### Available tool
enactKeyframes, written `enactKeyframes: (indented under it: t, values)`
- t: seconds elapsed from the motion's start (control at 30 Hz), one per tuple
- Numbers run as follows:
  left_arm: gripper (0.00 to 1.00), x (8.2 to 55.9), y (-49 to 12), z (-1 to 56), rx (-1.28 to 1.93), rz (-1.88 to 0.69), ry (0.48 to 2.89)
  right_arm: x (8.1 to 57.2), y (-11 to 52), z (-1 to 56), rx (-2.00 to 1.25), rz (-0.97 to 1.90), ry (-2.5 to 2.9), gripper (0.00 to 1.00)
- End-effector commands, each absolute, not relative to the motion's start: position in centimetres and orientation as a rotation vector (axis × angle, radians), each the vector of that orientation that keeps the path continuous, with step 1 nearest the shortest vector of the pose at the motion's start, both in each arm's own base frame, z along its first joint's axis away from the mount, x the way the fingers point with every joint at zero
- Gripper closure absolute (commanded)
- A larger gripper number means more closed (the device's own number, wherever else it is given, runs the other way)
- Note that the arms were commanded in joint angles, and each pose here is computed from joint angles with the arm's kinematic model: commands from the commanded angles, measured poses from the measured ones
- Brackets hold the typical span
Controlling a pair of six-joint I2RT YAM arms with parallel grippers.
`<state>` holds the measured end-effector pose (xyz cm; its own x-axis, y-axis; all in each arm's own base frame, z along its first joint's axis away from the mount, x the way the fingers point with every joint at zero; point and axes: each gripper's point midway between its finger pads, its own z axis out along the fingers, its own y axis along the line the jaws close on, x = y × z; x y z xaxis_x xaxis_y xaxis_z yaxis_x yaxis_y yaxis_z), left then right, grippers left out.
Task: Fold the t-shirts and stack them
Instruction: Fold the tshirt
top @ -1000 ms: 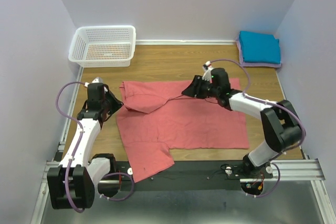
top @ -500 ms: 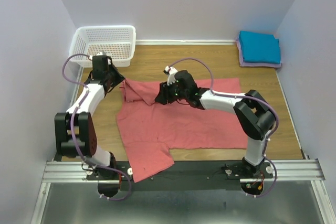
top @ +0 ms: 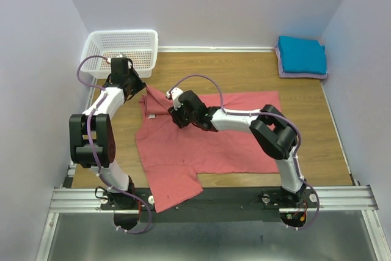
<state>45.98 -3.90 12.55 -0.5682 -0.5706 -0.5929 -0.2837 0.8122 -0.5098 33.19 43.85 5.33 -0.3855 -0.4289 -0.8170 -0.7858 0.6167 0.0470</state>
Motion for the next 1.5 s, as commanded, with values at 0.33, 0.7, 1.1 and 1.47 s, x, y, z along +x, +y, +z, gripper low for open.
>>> enactKeyframes:
  t: [0.33, 0.7, 1.1, 1.47]
  values:
    - [1.0, 46.4, -3.9, 12.5, -0.593, -0.432, 2.198, 36.2, 45.0, 3.8, -1.045, 0.259, 1.931, 0.53]
    - [1.0, 46.2, -3.9, 12.4, -0.587, -0.416, 2.208, 37.0, 44.9, 1.3, -1.051, 0.185, 1.952, 0.57]
    - [1.0, 46.1, -3.6, 12.4, -0.59, -0.394, 2.206, 37.1, 44.3, 3.4, -1.043, 0.167, 1.927, 0.78]
    - [1.0, 44.5, -3.5, 14.5, -0.597, -0.397, 2.183, 35.5, 44.0, 7.3, -1.098, 0.237, 1.896, 0.99]
